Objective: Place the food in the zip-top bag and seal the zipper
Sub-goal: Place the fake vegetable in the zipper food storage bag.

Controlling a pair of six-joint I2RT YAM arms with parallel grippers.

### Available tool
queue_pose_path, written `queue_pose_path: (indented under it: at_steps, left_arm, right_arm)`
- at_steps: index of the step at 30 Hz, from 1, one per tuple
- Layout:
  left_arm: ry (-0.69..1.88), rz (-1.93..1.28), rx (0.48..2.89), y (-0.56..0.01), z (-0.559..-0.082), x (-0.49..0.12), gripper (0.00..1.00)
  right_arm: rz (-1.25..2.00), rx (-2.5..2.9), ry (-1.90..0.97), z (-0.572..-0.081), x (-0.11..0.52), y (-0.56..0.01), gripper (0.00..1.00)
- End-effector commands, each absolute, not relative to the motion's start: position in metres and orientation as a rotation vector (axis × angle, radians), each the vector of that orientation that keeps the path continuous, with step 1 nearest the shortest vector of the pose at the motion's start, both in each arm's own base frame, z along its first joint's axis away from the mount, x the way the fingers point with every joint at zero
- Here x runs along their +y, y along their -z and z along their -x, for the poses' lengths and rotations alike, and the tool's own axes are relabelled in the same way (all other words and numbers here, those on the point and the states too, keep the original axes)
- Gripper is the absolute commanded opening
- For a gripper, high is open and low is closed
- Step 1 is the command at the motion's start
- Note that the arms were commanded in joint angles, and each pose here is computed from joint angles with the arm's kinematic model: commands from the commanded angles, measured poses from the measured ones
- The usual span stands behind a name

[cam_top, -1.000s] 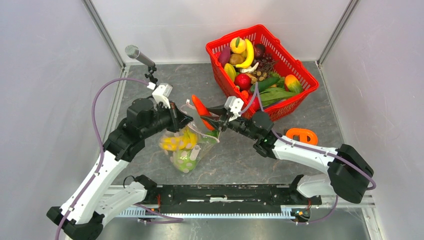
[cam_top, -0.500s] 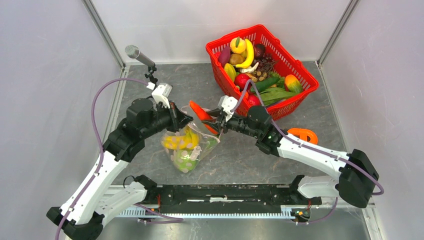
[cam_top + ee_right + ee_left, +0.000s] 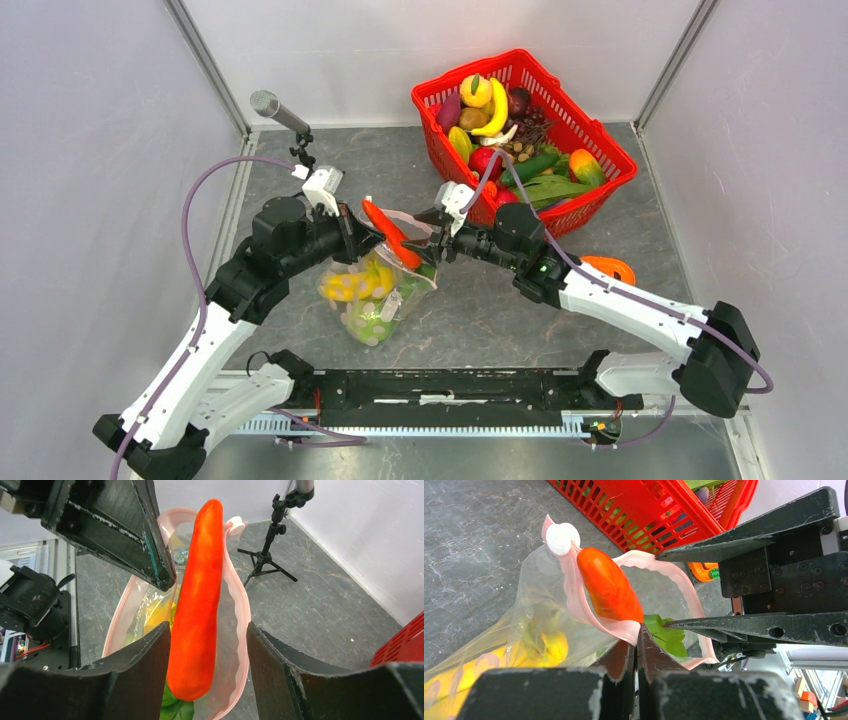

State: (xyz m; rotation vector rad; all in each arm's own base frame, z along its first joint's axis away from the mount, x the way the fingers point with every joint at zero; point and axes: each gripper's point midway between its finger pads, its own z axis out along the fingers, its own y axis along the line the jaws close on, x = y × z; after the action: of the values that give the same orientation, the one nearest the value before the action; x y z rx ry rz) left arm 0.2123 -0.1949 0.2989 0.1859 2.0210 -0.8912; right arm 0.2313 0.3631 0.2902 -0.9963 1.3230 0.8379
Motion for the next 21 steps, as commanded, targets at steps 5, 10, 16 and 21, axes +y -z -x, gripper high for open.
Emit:
queue_pose_path:
  at_steps: [5, 10, 16, 21]
  left_arm:
    - [0.927, -0.167, 1.926, -0.324, -0.218, -0.197, 0.02]
    - [0.933, -0.182, 1.918, -0.326, -0.217, -0.198, 0.02]
    - [0.937, -0.194, 1.916, -0.326, -0.215, -0.198, 0.02]
    - [0.917, -0.194, 1.917, -0.327, -0.214, -0.195, 0.02]
  right_arm:
    - [0.974, 1.242, -0.928, -0.234, 0.386, -0.330, 0.59]
    - [1.016, 1.311, -0.952, -0.241, 0.403, -0.318, 0.57]
    - [1.094, 1.373, -0.862, -0.254, 0.409, -0.291, 0.51]
    - [1.120, 1.400, -0.853, -0.251, 0.404, -0.284, 0.50]
